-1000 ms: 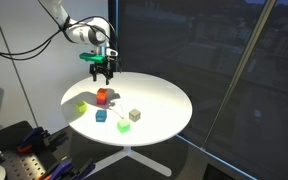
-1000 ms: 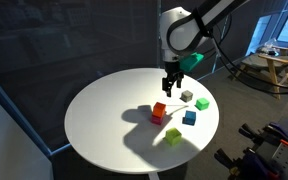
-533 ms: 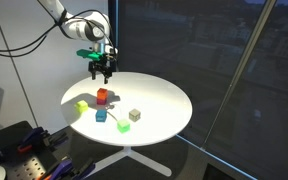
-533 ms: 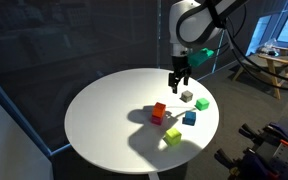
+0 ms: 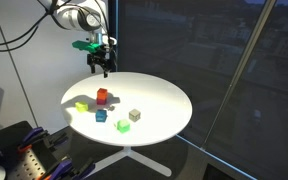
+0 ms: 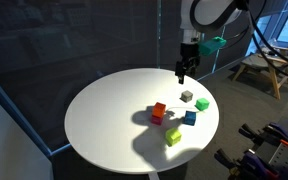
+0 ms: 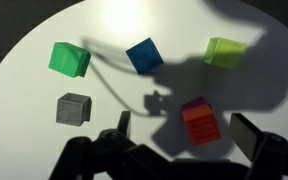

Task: Pick up the orange block and put it on the pink block

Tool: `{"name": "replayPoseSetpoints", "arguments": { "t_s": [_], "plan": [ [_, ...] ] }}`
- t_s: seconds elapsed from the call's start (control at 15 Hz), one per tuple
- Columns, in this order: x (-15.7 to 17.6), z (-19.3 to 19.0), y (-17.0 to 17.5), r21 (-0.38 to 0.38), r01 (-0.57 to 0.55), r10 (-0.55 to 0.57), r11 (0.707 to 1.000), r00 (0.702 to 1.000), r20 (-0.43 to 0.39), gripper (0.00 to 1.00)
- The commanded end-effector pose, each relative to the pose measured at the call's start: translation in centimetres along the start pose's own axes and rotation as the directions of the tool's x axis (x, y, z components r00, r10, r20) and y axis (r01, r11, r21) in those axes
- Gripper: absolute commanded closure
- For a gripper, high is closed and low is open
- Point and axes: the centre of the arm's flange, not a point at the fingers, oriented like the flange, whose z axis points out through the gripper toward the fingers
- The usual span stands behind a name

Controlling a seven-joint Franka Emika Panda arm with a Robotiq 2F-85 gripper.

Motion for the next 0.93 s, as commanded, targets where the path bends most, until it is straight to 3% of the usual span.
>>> {"name": "replayPoseSetpoints", "arguments": {
  "t_s": [0.0,0.67,0.87],
  "plan": [
    [-2.8,-2.0,1.0,0.008,-0.04,0.041,0.999,0.999,-0.033,0.0],
    [-6.1,-3.8,2.3,0.007,-0.072,0.073,0.997,0.995,-0.063,0.0],
    [-5.1,-3.3,2.1,-0.007,-0.047,0.046,0.999,0.998,-0.049,0.0]
  ]
}}
